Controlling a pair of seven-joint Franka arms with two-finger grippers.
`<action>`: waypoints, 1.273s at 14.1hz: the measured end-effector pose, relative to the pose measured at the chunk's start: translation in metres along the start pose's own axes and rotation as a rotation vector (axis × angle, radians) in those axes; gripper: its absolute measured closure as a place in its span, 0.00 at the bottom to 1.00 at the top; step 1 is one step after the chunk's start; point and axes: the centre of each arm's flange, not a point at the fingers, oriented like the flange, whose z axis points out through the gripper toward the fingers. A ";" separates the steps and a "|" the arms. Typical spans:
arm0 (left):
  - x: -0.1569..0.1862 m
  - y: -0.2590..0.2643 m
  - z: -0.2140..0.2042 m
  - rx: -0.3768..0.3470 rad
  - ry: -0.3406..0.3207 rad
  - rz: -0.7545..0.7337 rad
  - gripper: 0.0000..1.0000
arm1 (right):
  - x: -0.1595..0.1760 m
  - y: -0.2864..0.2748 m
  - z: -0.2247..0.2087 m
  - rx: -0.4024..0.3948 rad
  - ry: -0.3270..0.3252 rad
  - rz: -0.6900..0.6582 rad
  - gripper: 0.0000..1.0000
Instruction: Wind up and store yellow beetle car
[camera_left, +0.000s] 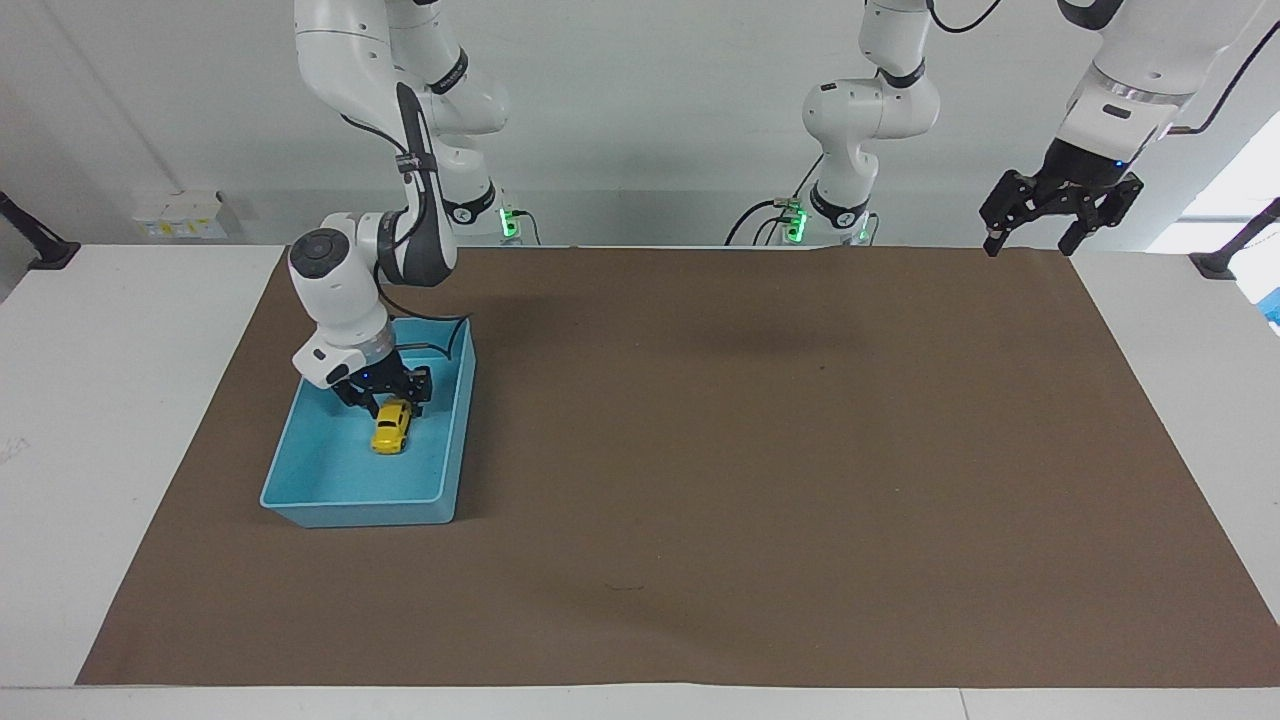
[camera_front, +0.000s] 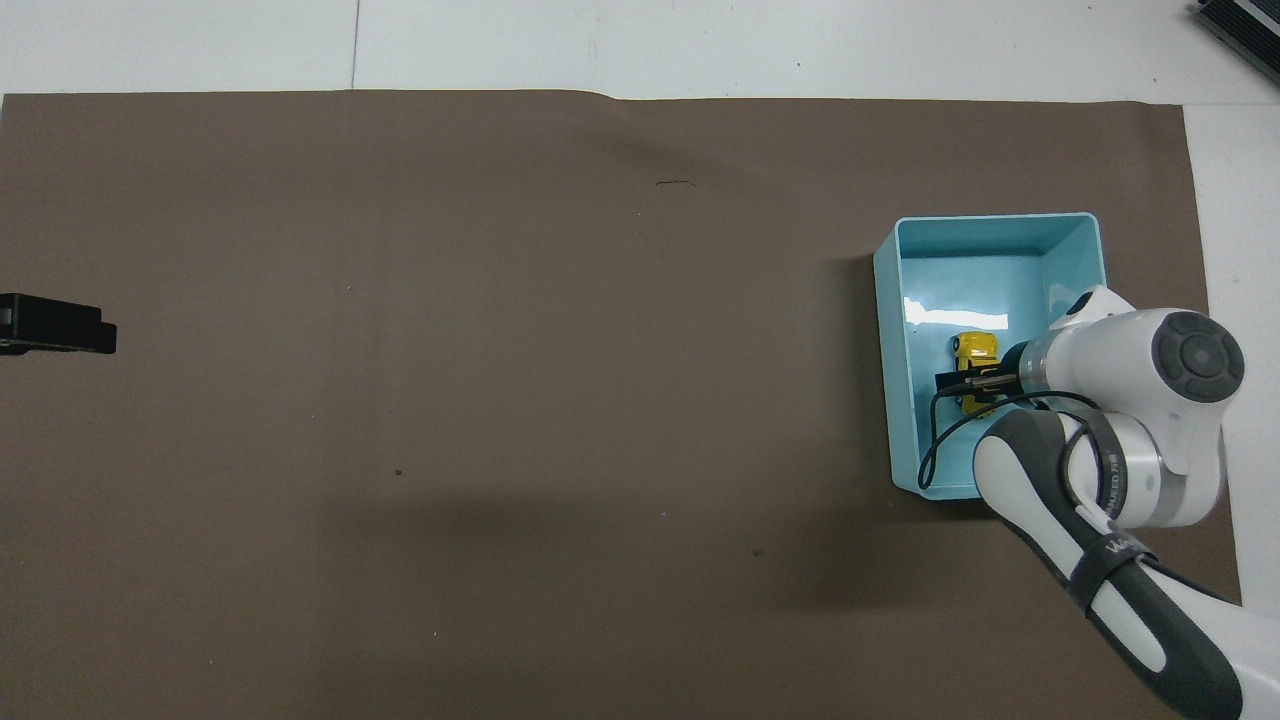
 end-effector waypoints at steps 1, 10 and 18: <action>0.000 0.000 0.000 0.000 0.000 0.000 0.00 | 0.003 -0.001 -0.012 0.000 -0.008 -0.002 0.00; 0.000 0.000 0.000 0.000 0.000 0.000 0.00 | 0.027 -0.001 -0.114 -0.006 -0.040 -0.006 0.00; 0.000 0.000 0.000 0.000 0.000 0.000 0.00 | 0.043 0.007 -0.194 -0.026 -0.072 0.010 0.00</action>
